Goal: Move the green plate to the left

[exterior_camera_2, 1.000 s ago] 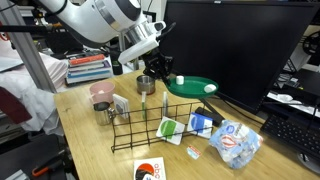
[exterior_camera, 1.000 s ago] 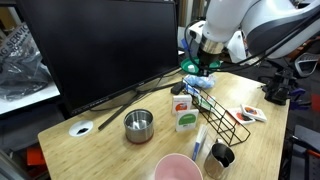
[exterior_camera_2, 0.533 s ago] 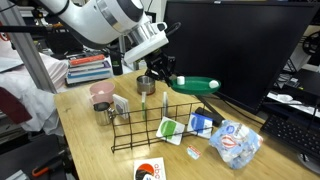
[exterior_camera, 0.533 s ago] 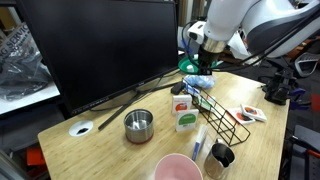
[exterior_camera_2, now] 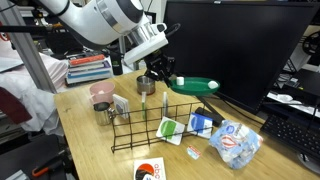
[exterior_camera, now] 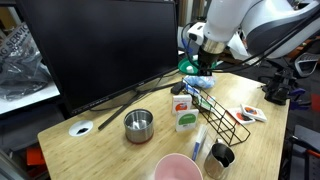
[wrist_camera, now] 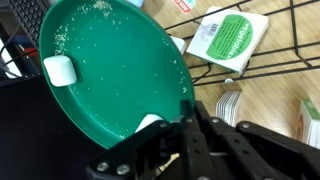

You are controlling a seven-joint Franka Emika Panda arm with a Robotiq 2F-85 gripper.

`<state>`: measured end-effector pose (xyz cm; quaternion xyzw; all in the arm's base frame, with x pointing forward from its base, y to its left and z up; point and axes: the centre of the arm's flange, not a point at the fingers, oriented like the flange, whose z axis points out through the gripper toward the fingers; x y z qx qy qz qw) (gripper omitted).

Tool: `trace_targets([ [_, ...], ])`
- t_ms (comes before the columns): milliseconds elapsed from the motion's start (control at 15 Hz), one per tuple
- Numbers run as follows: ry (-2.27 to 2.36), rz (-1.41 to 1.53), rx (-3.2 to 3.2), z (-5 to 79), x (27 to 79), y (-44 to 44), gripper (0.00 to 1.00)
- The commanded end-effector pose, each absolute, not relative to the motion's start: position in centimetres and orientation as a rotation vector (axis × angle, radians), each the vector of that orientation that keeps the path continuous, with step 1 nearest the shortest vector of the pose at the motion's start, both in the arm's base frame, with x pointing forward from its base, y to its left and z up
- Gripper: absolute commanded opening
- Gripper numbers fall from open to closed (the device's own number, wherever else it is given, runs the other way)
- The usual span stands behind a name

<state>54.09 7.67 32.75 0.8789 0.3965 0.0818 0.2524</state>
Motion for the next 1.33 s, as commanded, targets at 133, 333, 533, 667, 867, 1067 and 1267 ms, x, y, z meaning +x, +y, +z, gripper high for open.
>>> trace_targets([
  [133,1.155,0.243,2.372,32.6,53.7,9.1,0.02],
  [333,1.278,0.299,2.324,32.9,53.2,11.8,0.02],
  [533,1.401,0.349,2.287,33.1,52.9,14.2,0.02],
  [667,1.469,0.374,2.262,33.2,52.7,15.4,0.02],
  [867,1.562,0.409,2.241,33.3,52.3,17.0,0.02],
  [1067,1.556,0.402,2.252,33.0,51.9,17.9,0.07],
  [1267,1.587,0.406,2.247,32.9,51.8,18.3,0.07],
])
